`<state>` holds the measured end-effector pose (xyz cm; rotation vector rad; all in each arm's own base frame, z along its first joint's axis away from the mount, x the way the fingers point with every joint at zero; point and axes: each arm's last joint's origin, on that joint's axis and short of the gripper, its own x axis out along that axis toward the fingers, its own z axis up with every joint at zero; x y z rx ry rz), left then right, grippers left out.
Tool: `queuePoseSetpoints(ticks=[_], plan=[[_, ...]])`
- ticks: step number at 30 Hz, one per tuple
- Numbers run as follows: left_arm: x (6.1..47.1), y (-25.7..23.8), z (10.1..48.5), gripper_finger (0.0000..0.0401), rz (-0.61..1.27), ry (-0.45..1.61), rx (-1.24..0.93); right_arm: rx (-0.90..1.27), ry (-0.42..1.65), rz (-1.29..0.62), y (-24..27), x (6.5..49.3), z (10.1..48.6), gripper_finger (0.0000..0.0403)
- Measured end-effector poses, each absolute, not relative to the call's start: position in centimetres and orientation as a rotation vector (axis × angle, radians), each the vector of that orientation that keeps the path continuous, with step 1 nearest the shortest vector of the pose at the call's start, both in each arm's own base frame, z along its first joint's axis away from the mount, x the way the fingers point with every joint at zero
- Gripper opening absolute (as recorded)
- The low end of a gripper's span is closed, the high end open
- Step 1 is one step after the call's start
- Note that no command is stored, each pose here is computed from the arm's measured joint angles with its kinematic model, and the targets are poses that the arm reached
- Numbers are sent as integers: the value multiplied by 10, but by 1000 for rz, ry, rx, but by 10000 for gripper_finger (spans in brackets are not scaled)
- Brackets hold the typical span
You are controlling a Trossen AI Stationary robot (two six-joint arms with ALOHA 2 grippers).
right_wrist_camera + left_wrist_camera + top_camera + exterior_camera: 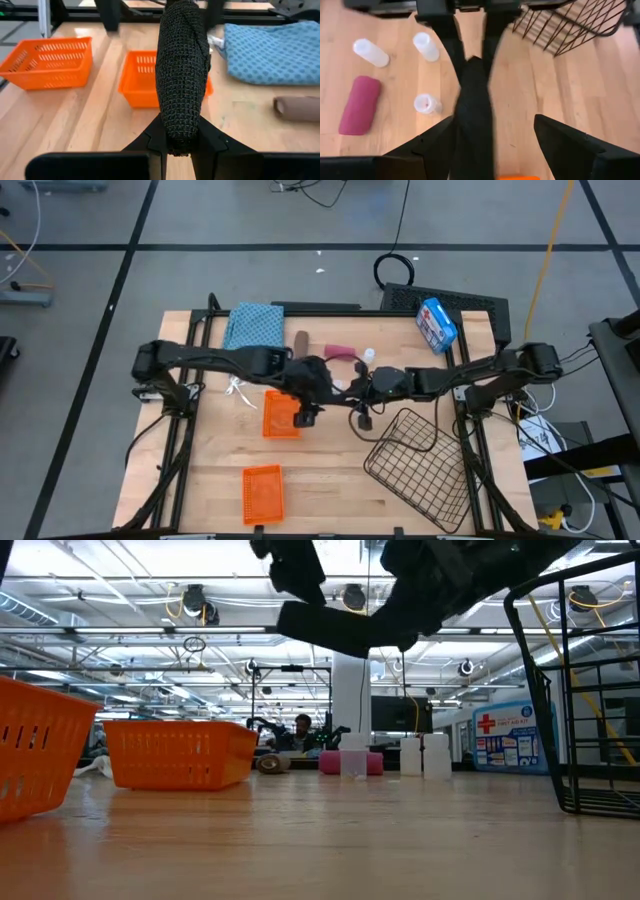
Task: Pick & Place Medicine items
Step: Put the black bandage into the bottom orange basket
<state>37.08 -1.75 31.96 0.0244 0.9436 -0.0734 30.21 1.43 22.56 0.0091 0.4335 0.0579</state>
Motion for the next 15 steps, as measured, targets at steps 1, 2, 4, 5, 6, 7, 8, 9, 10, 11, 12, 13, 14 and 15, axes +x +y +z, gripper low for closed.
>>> queuePoseSetpoints(ticks=[1,2,4,5,6,7,8,9,10,11,12,13,14,15], plan=[[375,-18,315,274,-74,958,27,11,436,69,15,304,225,42],[378,-17,310,274,-70,973,29,11,442,72,15,305,224,42],[383,-15,299,274,-55,1018,36,8,442,74,15,308,224,42],[384,-15,295,274,-47,1045,40,8,441,74,15,308,224,42],[385,-14,292,274,-37,1057,45,7,447,74,15,308,223,42],[385,-12,291,273,-30,1063,46,7,447,74,15,308,223,42],[385,-12,291,273,-25,1070,48,3,445,75,15,308,223,42],[385,-11,290,273,-22,1076,49,2,446,75,15,308,223,42],[386,-11,289,273,-17,1079,50,1,446,74,15,308,223,42],[387,-11,288,273,-15,1078,52,0,446,74,15,308,223,42],[388,-11,287,273,-15,1074,52,0,446,75,15,308,223,42],[388,-11,287,272,-15,1070,52,0,446,75,15,308,223,42],[388,-11,288,269,-15,1064,52,-1,446,76,15,308,223,42],[389,-12,289,261,-17,1057,53,-4,445,76,15,308,224,43]])
